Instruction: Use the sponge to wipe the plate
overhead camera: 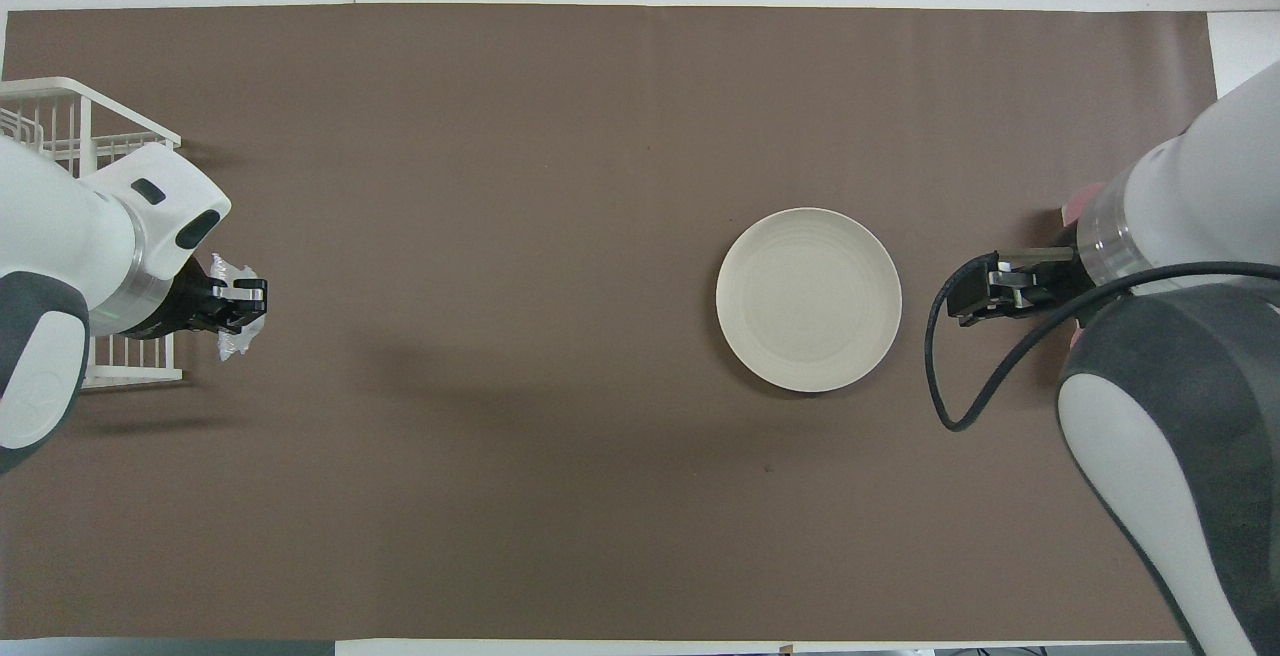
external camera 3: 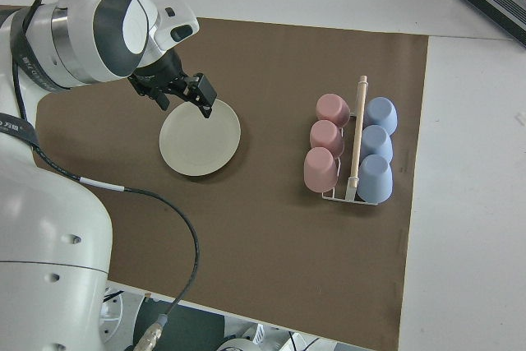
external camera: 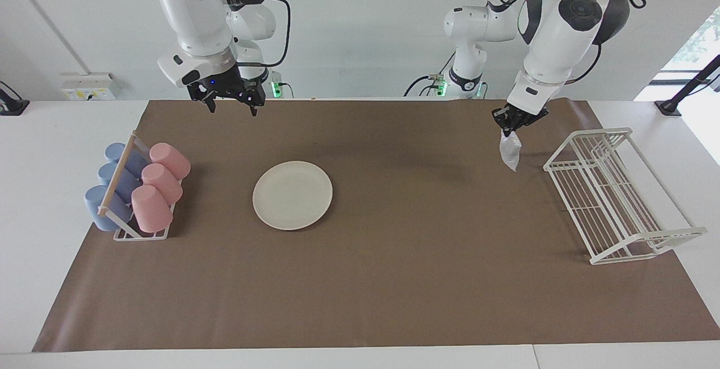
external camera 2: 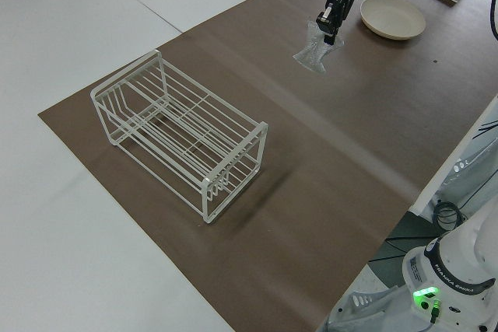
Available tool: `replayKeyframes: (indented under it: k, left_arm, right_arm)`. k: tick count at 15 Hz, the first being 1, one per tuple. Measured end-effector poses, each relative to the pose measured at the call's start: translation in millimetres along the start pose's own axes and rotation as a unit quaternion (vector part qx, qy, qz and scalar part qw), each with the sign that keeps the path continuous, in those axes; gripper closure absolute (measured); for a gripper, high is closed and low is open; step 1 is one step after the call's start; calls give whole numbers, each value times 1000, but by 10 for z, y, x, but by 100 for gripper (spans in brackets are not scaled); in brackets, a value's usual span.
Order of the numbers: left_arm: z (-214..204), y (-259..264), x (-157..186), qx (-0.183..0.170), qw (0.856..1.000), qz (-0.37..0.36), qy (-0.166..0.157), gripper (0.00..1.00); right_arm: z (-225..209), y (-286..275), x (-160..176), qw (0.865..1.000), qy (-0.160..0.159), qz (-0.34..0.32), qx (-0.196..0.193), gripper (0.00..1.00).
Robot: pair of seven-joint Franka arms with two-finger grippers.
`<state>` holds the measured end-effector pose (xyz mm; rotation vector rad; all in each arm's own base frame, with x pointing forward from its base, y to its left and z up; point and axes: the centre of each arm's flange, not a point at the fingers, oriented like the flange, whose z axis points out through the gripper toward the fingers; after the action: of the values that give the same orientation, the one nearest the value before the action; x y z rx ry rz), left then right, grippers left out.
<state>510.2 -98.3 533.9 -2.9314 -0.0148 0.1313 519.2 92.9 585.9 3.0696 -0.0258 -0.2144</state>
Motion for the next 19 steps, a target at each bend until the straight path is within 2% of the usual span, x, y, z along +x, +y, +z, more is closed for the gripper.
replayKeyframes:
  k: [4,8,10,13,19]
  left_arm:
    - [-55,-248,151,139,990,7,6,95]
    - [65,-413,378,262,965,19,18,95]
    - [220,-448,538,308,951,29,17,95]
    - [553,-595,783,332,942,36,17,95]
    - [1067,-815,1017,336,941,-22,23,95]
  right_arm:
    - [-13,440,90,999,10,-28,11,0]
    - [-116,653,191,998,31,-55,15,0]
    - [-125,737,242,998,38,-53,16,0]
    - [-101,1011,265,999,37,-34,19,0]
    - [-105,1173,266,999,39,-21,21,0]
